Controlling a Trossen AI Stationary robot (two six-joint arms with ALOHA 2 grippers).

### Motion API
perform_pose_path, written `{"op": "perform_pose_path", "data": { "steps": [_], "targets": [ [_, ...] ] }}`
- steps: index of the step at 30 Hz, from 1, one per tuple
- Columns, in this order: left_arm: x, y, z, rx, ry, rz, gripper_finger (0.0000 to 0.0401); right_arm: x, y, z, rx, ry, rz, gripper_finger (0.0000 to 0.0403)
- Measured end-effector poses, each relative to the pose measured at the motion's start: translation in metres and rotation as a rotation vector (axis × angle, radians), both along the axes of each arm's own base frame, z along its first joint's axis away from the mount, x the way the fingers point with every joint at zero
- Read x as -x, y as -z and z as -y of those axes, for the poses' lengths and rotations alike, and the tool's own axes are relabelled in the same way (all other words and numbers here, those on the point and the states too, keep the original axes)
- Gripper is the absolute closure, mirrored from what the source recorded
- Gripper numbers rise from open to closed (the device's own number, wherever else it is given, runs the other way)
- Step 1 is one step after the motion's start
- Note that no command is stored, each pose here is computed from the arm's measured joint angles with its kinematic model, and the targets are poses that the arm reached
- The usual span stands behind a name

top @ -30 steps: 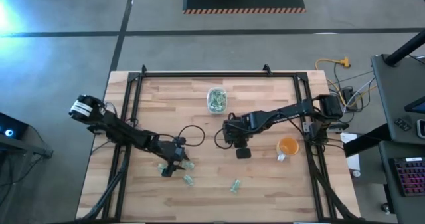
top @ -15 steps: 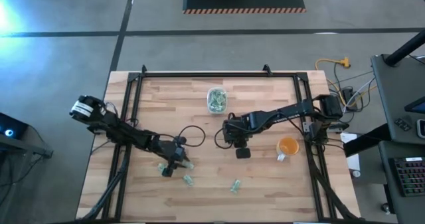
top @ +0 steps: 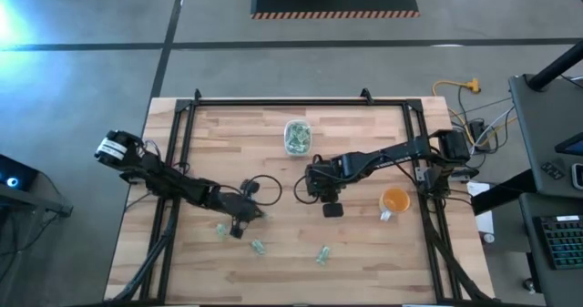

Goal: Pick and place Stevia / Truvia into bins
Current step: Put the green stevia packet into the transparent bin

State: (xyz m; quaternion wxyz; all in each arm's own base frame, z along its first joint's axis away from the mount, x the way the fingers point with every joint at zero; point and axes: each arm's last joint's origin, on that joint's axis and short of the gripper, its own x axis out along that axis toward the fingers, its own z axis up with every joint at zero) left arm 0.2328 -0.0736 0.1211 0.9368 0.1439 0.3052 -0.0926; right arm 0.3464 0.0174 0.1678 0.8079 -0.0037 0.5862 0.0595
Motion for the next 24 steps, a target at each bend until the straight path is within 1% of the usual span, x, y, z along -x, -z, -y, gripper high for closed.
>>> {"op": "perform_pose_path", "data": {
  "steps": [3,6,9,13,16,18,20,24],
  "targets": [
    [-0.008,-0.009,-0.005,-0.162,-0.08,0.071,0.0395,-0.001,0.0,0.0,0.0,-0.003,0.011,0.0339],
    [-0.016,-0.015,-0.016,-0.29,-0.139,0.101,0.0392,-0.002,-0.001,0.0,0.0,-0.003,0.017,0.0337],
    [-0.025,-0.022,-0.032,-0.354,-0.174,0.127,0.0392,-0.002,-0.001,0.0,0.002,-0.008,0.018,0.0338],
    [-0.035,-0.031,-0.063,-0.417,-0.264,0.138,0.0391,-0.002,-0.001,0.0,0.006,-0.02,0.022,0.0342],
    [-0.042,-0.04,-0.09,-0.453,-0.326,0.143,0.0391,-0.002,-0.001,0.0,0.006,-0.019,0.023,0.0342],
    [-0.045,-0.046,-0.109,-0.456,-0.356,0.149,0.0391,-0.002,-0.001,0.0,0.007,-0.022,0.024,0.0341],
    [-0.047,-0.053,-0.128,-0.426,-0.365,0.17,0.0391,-0.002,-0.001,0.0,0.007,-0.024,0.025,0.0342],
    [-0.047,-0.065,-0.163,-0.341,-0.341,0.223,0.0391,-0.002,-0.001,0.0,0.007,-0.024,0.027,0.0343]
  ]
}}
